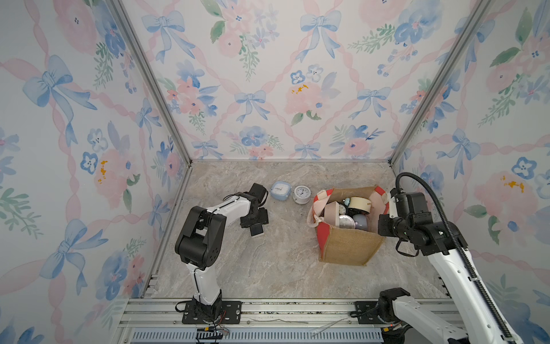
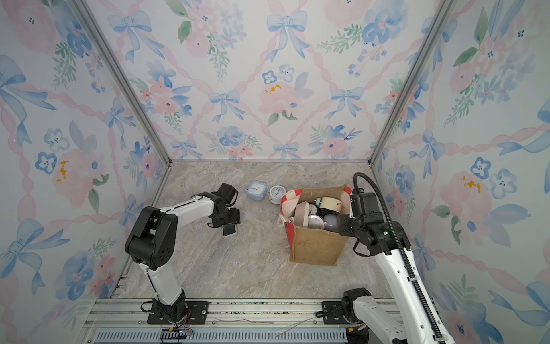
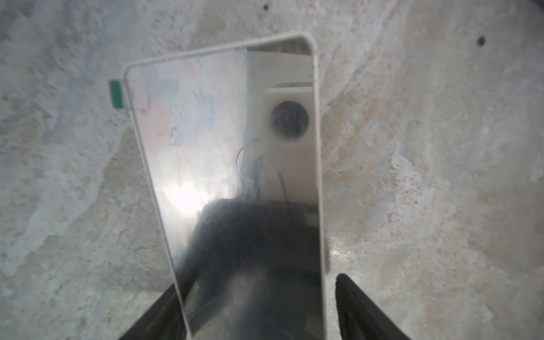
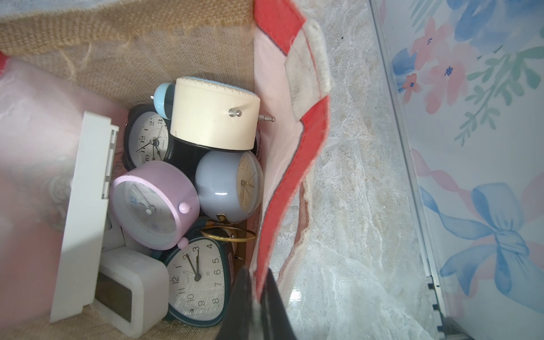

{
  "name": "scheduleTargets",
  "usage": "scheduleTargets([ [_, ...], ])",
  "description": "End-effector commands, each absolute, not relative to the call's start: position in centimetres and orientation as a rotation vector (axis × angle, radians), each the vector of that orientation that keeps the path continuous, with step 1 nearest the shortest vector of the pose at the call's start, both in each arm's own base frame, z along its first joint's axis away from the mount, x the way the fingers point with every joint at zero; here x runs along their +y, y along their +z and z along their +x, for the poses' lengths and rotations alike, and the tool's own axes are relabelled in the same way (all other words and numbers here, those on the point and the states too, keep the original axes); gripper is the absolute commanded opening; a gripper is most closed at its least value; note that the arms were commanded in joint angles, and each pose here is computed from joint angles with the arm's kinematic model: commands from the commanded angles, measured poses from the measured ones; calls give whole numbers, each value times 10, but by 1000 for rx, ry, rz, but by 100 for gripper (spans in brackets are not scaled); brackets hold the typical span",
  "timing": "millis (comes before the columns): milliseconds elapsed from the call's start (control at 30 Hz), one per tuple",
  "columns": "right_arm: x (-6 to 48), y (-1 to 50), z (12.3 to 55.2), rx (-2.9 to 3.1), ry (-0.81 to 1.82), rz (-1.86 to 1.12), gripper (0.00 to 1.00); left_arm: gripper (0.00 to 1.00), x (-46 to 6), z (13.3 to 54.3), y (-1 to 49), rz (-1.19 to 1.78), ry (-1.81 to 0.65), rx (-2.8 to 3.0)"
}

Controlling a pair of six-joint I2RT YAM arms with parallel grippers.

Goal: Put the alarm clock into the canvas bag
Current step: Pick up the alarm from the center of the board.

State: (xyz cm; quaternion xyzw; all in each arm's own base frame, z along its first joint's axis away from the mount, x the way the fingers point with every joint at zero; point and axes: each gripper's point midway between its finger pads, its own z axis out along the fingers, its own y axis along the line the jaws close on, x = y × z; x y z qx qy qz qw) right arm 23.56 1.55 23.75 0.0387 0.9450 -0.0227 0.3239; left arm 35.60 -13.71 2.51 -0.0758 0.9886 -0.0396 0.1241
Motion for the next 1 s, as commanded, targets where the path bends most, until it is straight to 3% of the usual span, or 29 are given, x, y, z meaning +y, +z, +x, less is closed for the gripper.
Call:
scheduleTargets([
  [0, 17, 244, 238, 2444, -64, 79, 6, 74, -143, 349, 20, -192, -178, 2906],
  [500, 19, 243, 239, 2451, -62, 74, 6, 59, -141, 352, 33, -188, -179, 2872],
  [967, 18, 242, 240, 2457, -67, 74, 6, 51, -155, 365, 91, -128, -283, 2725],
])
